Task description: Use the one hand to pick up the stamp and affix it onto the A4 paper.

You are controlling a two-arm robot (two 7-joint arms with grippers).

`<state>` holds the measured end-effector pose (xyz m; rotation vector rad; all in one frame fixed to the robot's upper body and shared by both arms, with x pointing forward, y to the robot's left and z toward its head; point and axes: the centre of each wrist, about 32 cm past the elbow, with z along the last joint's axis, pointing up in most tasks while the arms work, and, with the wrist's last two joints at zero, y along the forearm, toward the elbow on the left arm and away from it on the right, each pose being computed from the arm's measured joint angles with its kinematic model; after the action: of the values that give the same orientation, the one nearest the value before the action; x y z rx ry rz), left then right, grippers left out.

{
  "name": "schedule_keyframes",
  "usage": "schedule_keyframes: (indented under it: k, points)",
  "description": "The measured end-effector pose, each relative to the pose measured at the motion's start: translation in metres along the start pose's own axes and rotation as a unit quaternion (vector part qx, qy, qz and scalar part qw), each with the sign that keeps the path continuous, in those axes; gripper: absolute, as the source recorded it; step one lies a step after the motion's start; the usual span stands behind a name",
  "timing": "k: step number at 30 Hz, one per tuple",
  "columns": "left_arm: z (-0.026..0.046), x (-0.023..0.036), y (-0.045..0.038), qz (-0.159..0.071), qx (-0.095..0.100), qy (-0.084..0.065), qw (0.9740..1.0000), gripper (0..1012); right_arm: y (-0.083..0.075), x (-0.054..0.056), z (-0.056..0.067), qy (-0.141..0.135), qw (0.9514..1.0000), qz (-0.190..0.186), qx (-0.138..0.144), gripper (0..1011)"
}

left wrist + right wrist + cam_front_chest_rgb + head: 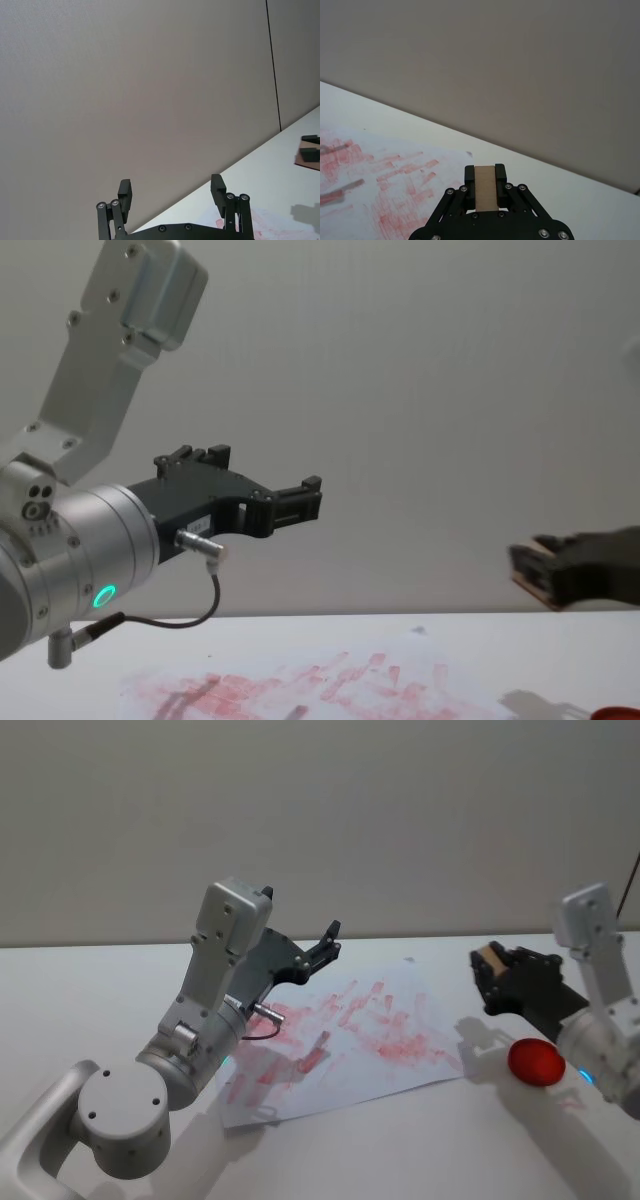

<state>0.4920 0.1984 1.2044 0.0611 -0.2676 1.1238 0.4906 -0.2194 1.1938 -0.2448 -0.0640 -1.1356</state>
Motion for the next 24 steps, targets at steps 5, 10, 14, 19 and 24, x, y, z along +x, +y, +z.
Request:
schedule_keyframes:
  k: [5, 10, 14, 19, 24]
  points:
    - [0.0, 0.0, 0.0, 0.0, 0.0, 0.0, 1.0, 1001, -0.02, 0.004, -0.008, 0.011, 0.9994, -0.026, -0.022, 217]
    - [0.0, 0.0, 0.0, 0.0, 0.0, 0.0, 1.0, 1001, -0.034, 0.006, -0.015, 0.019, 0.9981, -0.043, -0.041, 217]
    - [0.0, 0.0, 0.0, 0.0, 0.0, 0.0, 1.0, 1001, -0.043, 0.008, -0.021, 0.022, 0.9968, -0.052, -0.056, 217]
    - [0.0, 0.0, 0.0, 0.0, 0.0, 0.0, 1.0, 1001, -0.05, 0.01, -0.027, 0.023, 0.9952, -0.061, -0.073, 217]
    - [0.0, 0.0, 0.0, 0.0, 0.0, 0.0, 1.0, 1001, -0.053, 0.012, -0.03, 0.023, 0.9942, -0.064, -0.084, 217]
